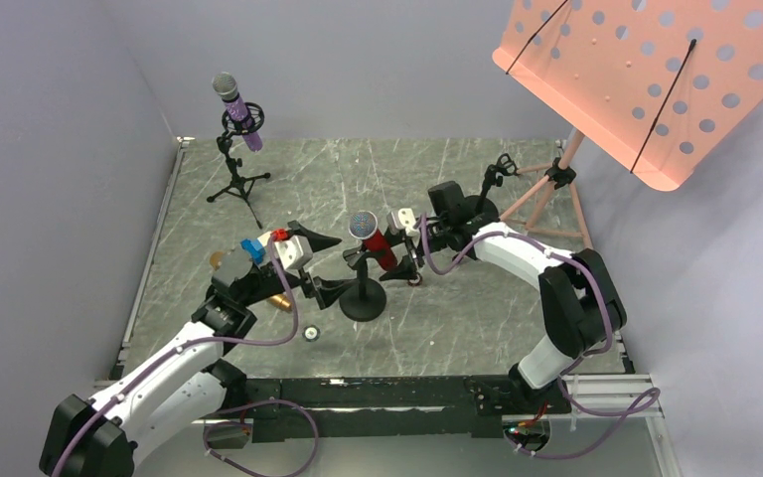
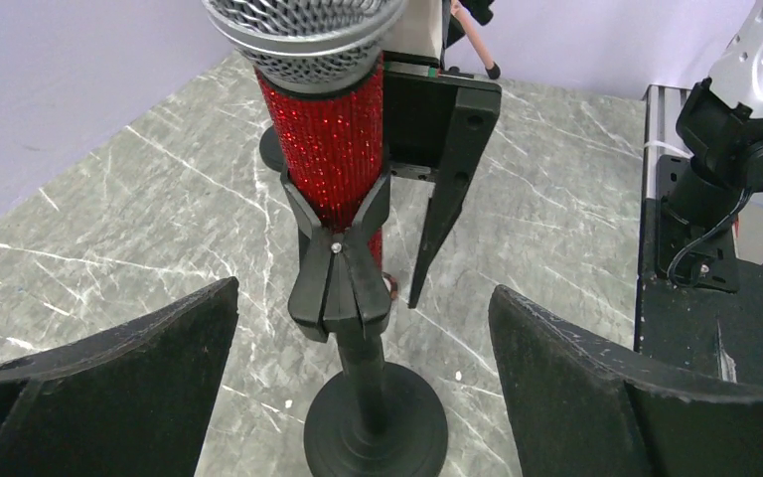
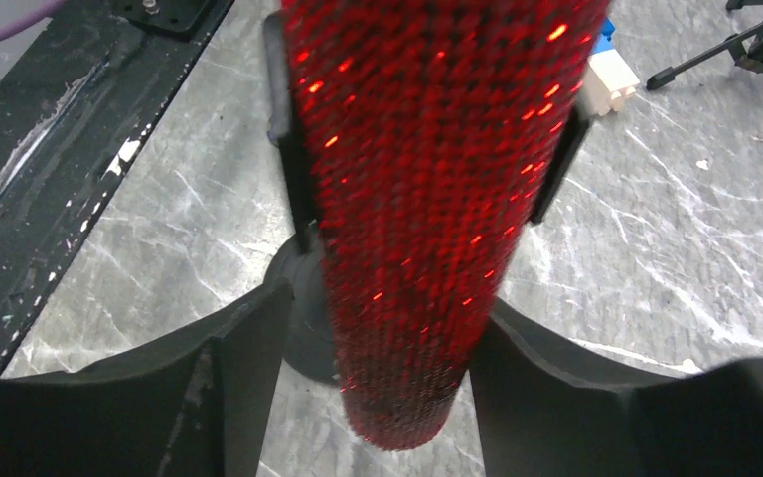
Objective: Attach the microphones to the stand
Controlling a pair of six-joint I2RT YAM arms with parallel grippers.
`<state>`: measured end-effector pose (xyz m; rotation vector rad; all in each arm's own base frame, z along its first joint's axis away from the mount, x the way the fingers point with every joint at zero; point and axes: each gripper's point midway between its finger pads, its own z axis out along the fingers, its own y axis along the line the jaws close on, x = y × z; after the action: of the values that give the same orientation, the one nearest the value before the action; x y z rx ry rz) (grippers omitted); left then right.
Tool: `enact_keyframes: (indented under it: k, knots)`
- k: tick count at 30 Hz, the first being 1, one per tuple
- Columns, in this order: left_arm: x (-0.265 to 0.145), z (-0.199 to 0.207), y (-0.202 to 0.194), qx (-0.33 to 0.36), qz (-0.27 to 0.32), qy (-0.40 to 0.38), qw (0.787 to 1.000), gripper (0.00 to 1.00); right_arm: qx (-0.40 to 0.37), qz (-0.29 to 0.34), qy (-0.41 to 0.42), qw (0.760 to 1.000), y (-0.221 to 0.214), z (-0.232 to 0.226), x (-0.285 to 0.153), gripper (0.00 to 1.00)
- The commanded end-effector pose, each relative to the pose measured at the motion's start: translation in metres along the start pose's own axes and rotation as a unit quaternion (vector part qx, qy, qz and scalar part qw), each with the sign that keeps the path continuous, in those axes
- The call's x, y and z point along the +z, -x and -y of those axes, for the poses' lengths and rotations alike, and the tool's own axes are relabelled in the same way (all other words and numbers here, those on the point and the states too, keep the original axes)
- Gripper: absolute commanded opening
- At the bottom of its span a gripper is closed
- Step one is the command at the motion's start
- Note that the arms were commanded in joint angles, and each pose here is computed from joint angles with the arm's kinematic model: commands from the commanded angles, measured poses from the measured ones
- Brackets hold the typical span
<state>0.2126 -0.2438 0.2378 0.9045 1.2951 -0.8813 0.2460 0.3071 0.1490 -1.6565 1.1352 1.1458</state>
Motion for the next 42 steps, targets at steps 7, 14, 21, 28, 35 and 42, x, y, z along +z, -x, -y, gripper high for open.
enact_keyframes:
  k: [7,14,21,28,35,42]
  knots:
    - [-0.027,0.005,0.023,-0.004,0.035,0.044,0.998,0.99,0.012,0.023,-0.069,0.997,0.016,0.024,-0.025,0.97]
    - [-0.045,0.008,0.003,-0.104,0.055,0.092,0.989,0.99,0.017,0.000,-0.099,0.995,0.008,0.024,-0.062,1.00]
    - [-0.056,0.009,-0.021,-0.140,0.069,0.116,0.981,0.99,0.018,-0.032,-0.110,0.993,0.004,0.000,-0.100,1.00]
    - [-0.053,0.005,-0.042,-0.105,0.047,0.122,0.986,0.99,0.078,-0.040,-0.144,0.986,0.030,-0.032,-0.110,1.00]
    - [-0.036,0.007,-0.063,-0.059,0.013,0.111,0.992,0.99,0.135,0.018,-0.215,0.967,0.031,-0.052,-0.138,1.00]
    - [-0.020,0.002,-0.061,0.045,0.034,0.090,0.994,0.99,0.104,0.000,-0.243,0.964,0.024,-0.052,-0.150,1.00]
